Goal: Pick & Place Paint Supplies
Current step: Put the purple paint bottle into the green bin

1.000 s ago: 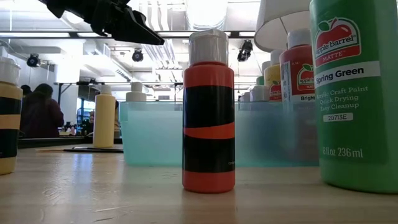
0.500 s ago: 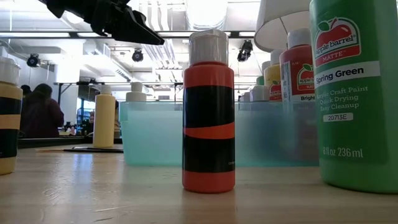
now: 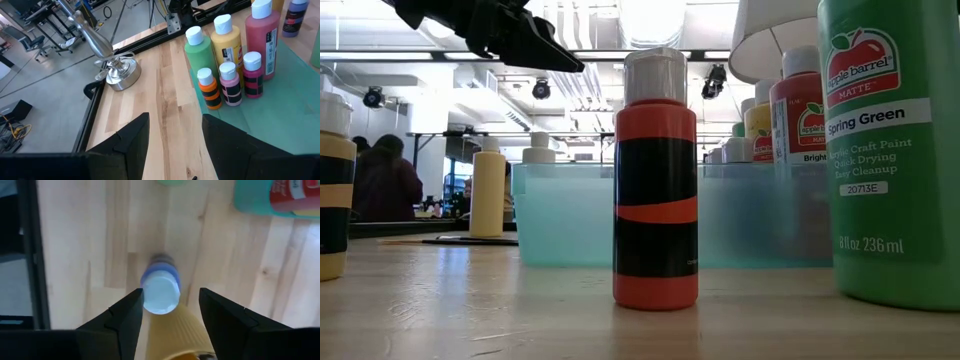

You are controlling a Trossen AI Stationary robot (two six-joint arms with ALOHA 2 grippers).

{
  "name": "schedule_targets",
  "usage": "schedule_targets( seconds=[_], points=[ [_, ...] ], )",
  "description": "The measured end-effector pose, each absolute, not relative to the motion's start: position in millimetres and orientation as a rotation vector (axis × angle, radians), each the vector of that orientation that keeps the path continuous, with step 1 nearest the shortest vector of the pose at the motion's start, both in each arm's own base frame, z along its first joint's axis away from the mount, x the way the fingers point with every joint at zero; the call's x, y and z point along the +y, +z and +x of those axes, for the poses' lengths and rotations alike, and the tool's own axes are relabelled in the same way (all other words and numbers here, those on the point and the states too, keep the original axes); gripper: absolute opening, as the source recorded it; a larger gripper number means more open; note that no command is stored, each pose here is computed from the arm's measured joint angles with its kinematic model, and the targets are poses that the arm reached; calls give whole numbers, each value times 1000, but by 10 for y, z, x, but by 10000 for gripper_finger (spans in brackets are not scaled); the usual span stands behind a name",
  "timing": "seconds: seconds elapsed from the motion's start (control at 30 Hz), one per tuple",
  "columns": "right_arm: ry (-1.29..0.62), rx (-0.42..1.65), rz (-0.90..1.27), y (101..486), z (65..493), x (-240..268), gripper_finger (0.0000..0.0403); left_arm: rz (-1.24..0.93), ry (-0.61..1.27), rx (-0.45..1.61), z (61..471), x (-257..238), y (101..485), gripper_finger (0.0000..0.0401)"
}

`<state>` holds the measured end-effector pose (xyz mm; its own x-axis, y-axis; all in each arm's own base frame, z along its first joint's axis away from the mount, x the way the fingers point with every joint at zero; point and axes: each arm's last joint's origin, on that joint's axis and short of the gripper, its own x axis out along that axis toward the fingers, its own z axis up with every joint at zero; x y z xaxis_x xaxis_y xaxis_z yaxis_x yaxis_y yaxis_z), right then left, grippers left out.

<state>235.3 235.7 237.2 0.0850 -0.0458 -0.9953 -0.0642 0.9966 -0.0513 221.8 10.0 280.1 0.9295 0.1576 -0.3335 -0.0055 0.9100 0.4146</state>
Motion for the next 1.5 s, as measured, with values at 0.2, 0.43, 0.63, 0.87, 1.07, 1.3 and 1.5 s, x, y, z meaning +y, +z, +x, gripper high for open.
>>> schedule_targets(
  seconds=[0.2, 0.43, 0.63, 0.87, 1.07, 1.3, 1.5],
  points=[
    [33, 1505, -111, 2326, 2356, 2362, 199, 421, 86, 371, 2218, 99, 2801, 188],
    [27, 1512, -115, 2340, 2362, 2332, 218, 421, 86, 371, 2218, 99, 2801, 188],
    [35, 1500, -106, 2386, 2417, 2298, 228, 421, 86, 371, 2218, 99, 2801, 188],
    [3, 1482, -49, 2518, 2580, 2170, 226, 421, 85, 371, 2218, 99, 2801, 188],
    [-43, 1481, -1, 2707, 2719, 2003, 210, 421, 86, 371, 2218, 99, 2801, 188],
    [-109, 1547, -33, 2925, 2839, 1622, 196, 421, 86, 371, 2218, 100, 2801, 188],
    [-170, 1610, 139, 2978, 2953, 1074, 197, 421, 86, 371, 2218, 99, 2801, 188]
  ],
)
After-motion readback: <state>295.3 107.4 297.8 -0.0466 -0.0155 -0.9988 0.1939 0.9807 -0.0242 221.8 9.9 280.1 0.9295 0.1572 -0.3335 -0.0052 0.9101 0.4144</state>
